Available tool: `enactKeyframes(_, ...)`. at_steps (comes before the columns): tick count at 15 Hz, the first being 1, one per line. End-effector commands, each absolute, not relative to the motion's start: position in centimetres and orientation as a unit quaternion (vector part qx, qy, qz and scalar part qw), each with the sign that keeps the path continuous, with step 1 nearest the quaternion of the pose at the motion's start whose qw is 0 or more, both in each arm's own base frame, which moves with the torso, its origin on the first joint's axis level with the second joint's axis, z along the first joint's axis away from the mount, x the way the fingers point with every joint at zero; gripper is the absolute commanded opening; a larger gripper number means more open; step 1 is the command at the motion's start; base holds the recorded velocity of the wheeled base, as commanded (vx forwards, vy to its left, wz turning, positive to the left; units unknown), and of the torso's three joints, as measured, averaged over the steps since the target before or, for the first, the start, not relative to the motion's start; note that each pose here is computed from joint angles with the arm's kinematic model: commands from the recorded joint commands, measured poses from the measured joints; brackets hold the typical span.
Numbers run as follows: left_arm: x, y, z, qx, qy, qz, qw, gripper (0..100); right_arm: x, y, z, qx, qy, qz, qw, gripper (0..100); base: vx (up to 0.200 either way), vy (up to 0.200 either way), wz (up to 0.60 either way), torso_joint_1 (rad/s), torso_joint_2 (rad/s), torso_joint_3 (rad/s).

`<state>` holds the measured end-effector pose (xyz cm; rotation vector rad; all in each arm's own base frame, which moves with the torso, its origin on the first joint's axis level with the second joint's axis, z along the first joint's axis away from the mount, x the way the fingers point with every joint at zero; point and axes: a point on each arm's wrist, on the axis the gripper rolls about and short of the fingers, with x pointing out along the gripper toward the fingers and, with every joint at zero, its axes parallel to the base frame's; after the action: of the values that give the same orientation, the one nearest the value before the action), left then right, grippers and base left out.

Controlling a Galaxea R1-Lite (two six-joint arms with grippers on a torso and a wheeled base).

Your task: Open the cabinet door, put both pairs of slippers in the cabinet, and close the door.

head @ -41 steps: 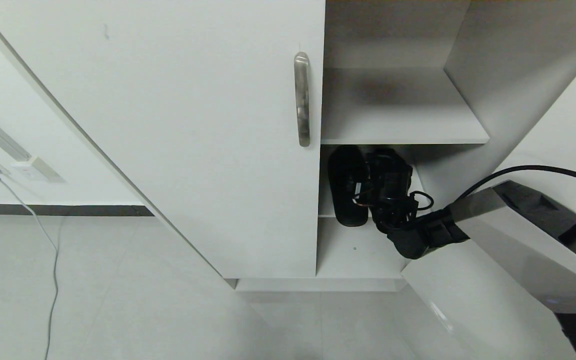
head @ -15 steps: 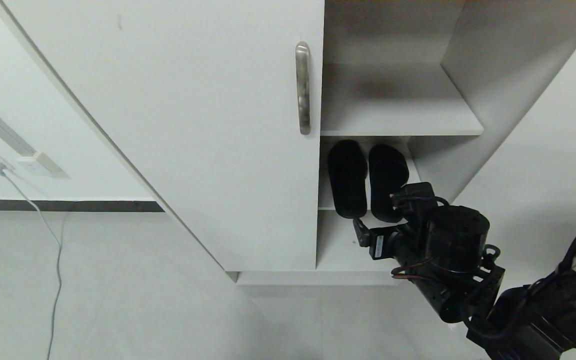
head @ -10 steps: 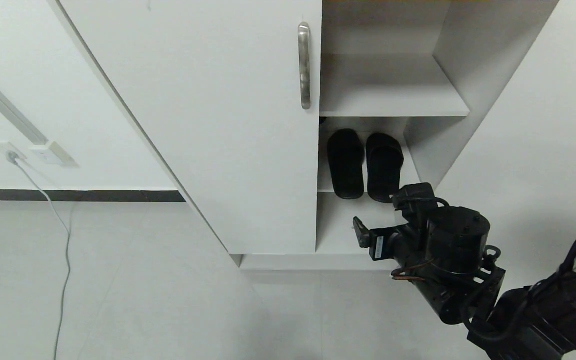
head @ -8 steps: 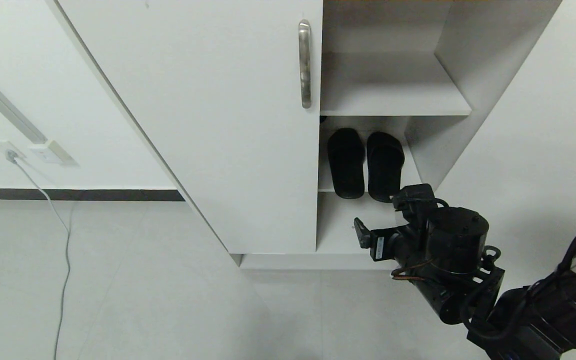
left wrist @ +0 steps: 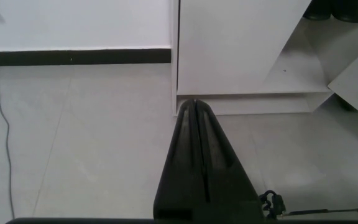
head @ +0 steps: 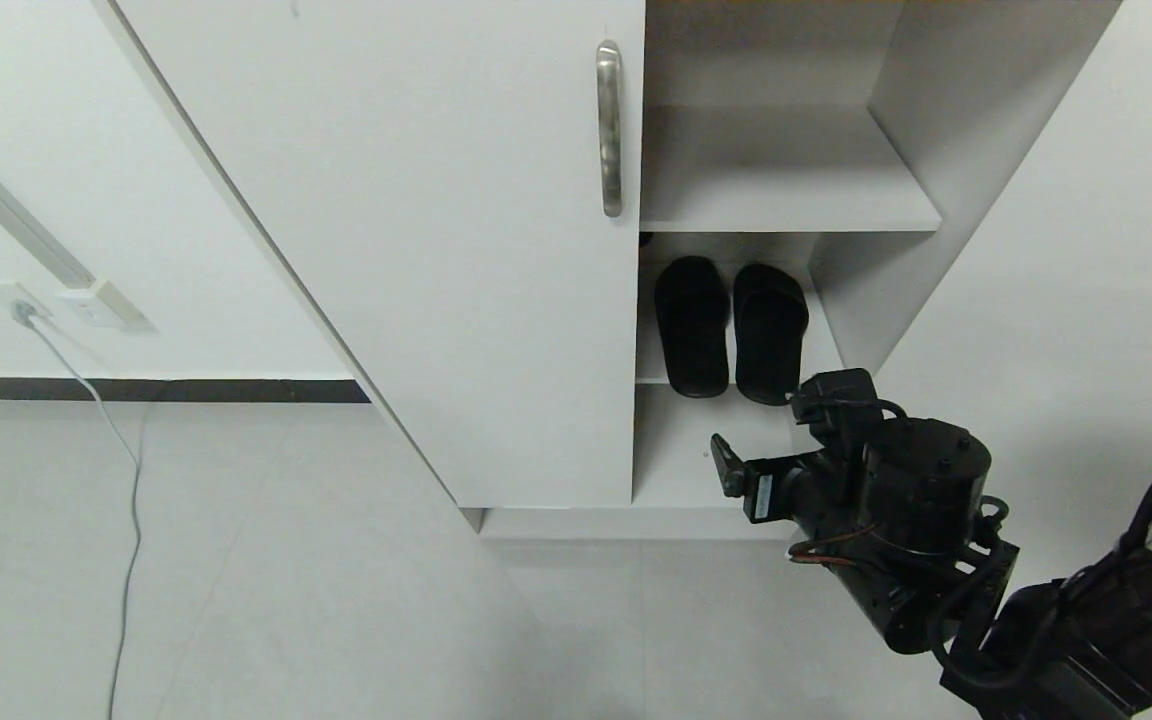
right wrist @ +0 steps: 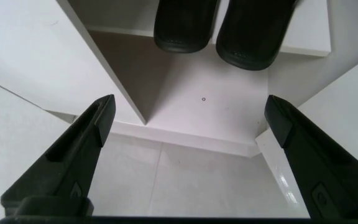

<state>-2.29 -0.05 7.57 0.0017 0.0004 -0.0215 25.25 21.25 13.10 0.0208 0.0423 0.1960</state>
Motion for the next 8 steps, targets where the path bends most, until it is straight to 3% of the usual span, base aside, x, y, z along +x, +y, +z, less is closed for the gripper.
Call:
enactKeyframes(1, -2.29, -0.05, 7.57, 0.001, 0.0, -0.011, 1.0, 0, 25.2, 21.36, 13.13, 0.009, 0.02, 0.1, 0.995, 100, 0.0, 0.0, 0.0, 0.0, 0.0, 0.0)
enactKeyframes(5, -2.29, -0.05, 7.57, 0.002, 0.0, -0.012, 1.0, 0, 25.08, 21.45, 13.18, 0.007, 0.019, 0.102, 0.995, 100, 0.0, 0.0, 0.0, 0.0, 0.0, 0.0)
enactKeyframes(8, -2.29, -0.05, 7.56, 0.002, 0.001, -0.012, 1.0, 0, 25.09, 21.46, 13.17, 0.008, 0.017, 0.102, 0.995, 100, 0.0, 0.0, 0.0, 0.005, 0.0, 0.121)
